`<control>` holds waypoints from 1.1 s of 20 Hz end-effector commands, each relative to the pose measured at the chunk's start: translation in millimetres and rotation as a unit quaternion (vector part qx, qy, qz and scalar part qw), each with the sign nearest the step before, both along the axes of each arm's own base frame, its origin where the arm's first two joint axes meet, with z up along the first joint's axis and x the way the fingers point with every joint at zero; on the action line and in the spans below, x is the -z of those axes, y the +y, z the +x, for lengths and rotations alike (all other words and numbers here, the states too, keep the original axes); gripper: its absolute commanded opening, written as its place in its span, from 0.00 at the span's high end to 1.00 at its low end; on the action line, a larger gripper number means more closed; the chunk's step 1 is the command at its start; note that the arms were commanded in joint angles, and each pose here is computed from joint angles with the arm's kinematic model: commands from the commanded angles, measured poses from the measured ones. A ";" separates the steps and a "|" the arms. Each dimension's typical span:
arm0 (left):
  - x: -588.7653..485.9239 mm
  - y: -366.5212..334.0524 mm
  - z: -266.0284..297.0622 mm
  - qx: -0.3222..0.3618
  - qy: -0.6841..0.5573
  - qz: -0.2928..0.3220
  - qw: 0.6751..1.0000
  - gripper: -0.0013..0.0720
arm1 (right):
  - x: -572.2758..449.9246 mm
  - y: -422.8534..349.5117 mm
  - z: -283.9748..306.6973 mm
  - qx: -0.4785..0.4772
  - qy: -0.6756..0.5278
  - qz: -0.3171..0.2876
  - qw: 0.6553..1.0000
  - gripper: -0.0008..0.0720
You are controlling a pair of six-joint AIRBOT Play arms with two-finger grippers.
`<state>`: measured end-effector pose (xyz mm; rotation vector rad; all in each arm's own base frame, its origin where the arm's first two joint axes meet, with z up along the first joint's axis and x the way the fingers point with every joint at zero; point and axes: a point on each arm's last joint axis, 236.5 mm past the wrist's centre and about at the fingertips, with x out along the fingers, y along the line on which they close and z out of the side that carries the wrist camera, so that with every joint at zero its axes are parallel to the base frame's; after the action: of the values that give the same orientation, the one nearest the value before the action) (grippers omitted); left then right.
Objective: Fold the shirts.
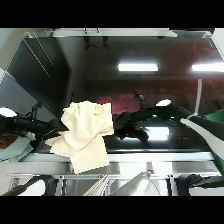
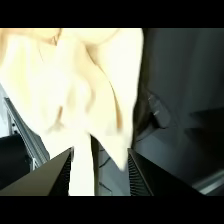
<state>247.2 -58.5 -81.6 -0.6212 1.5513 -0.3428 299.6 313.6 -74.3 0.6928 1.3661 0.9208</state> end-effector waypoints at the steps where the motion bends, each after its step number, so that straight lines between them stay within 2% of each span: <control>1: 13.9 -11.2 11.0 -0.001 0.015 -0.043 0.999 0.04 | 17.2 32.7 20.7 0.015 0.008 -0.005 1.000 0.48; 4: 16.0 -10.4 19.5 0.009 0.018 -0.048 0.999 0.04 | 21.8 33.1 39.8 0.037 0.025 -0.024 0.999 0.48; 5: 15.2 -8.8 24.0 0.009 0.013 -0.045 0.999 0.08 | 25.5 31.6 42.6 0.037 0.033 -0.036 0.998 0.49; 6: 13.4 -7.8 27.6 0.008 0.008 -0.044 0.999 0.39 | 30.7 30.5 42.8 0.037 0.047 -0.049 0.997 0.49; 7: 10.1 -7.5 29.8 0.014 0.003 -0.045 0.999 0.80 | 34.1 32.4 39.2 0.029 0.063 -0.054 0.996 0.49; 8: 6.7 -7.5 32.2 0.024 -0.006 -0.047 0.999 0.99 | 34.4 37.4 34.3 0.015 0.072 -0.048 0.996 0.49; 11: -3.2 -6.1 42.7 0.031 -0.022 -0.047 0.998 0.97 | 22.9 57.5 27.9 -0.024 0.061 -0.018 0.998 0.49; 12: -5.3 -5.2 46.0 0.030 -0.027 -0.046 0.998 0.97 | 16.3 62.3 31.7 -0.028 0.046 -0.007 0.999 0.65; 13: -7.7 -4.3 49.3 0.031 -0.032 -0.045 0.998 0.97 | 10.6 65.0 37.1 -0.032 0.028 -0.001 0.999 0.90; 14: -11.2 -4.4 51.1 0.034 -0.034 -0.047 0.998 0.97 | 6.0 65.7 44.5 -0.033 0.009 0.001 0.999 0.95; 18: -35.3 -7.0 58.5 0.055 -0.044 -0.063 0.996 0.97 | -20.7 57.7 78.6 -0.019 -0.041 0.017 0.999 0.95; 22: -114.4 -28.4 102.9 0.051 -0.132 -0.140 0.980 0.97 | -98.9 31.7 119.0 0.017 -0.121 0.046 0.991 0.96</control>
<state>325.9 -71.0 -22.0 -0.6363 1.4163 -0.5860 394.1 361.0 -25.2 0.6575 1.2295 0.9914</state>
